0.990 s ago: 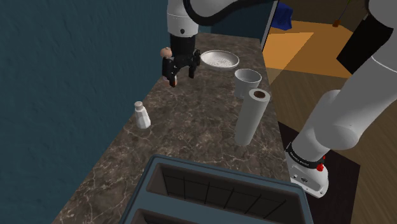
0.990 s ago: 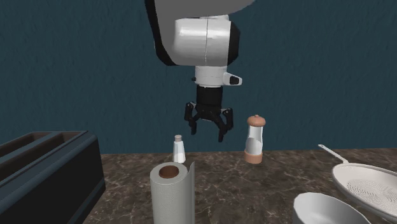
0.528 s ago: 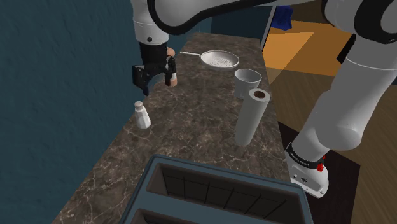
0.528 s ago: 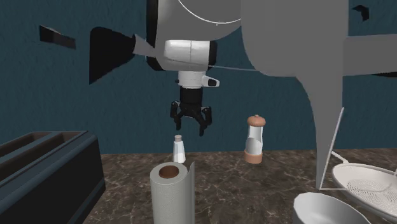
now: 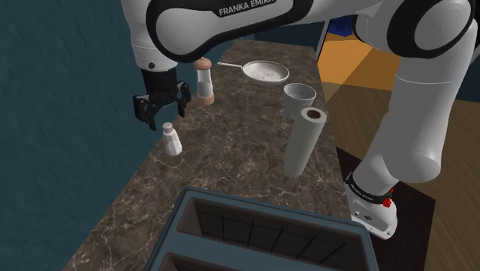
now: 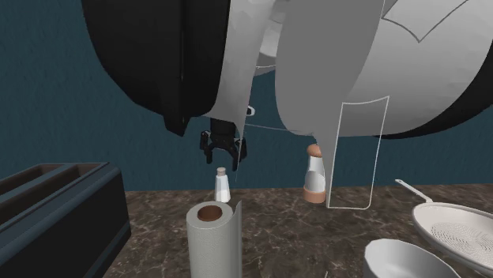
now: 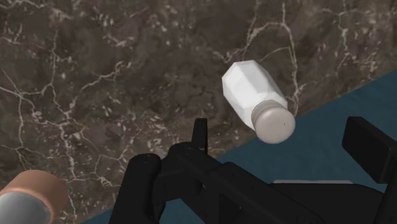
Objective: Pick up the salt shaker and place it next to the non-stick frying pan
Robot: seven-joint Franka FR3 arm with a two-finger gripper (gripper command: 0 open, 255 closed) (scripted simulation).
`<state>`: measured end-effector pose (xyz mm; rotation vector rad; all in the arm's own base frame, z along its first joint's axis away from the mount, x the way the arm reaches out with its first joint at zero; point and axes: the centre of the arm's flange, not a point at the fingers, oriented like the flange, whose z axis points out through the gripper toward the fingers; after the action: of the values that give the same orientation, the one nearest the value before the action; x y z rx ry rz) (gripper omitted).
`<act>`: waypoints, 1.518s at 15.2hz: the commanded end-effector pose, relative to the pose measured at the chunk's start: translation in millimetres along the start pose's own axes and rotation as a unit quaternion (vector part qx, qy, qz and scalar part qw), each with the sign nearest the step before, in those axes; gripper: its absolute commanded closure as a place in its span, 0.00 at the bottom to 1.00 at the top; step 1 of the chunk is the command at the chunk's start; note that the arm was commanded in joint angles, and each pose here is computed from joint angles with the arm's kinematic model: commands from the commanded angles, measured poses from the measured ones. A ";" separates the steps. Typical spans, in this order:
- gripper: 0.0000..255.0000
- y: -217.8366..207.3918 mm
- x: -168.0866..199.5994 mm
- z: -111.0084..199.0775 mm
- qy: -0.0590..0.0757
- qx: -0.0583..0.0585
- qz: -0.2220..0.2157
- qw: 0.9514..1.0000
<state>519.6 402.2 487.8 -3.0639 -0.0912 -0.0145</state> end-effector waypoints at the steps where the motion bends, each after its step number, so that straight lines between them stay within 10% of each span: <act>1: 0.00 -0.9 1.5 9.6 0.000 0.000 0.000 1.000; 12: 0.00 -0.9 1.5 28.4 0.000 0.000 0.000 1.000; 13: 1.00 -0.9 1.5 28.4 0.000 0.000 0.000 1.000; 23: 1.00 -1.3 1.5 23.2 0.000 0.000 0.000 1.000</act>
<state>521.5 405.1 462.5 -3.0632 -0.0915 -0.0162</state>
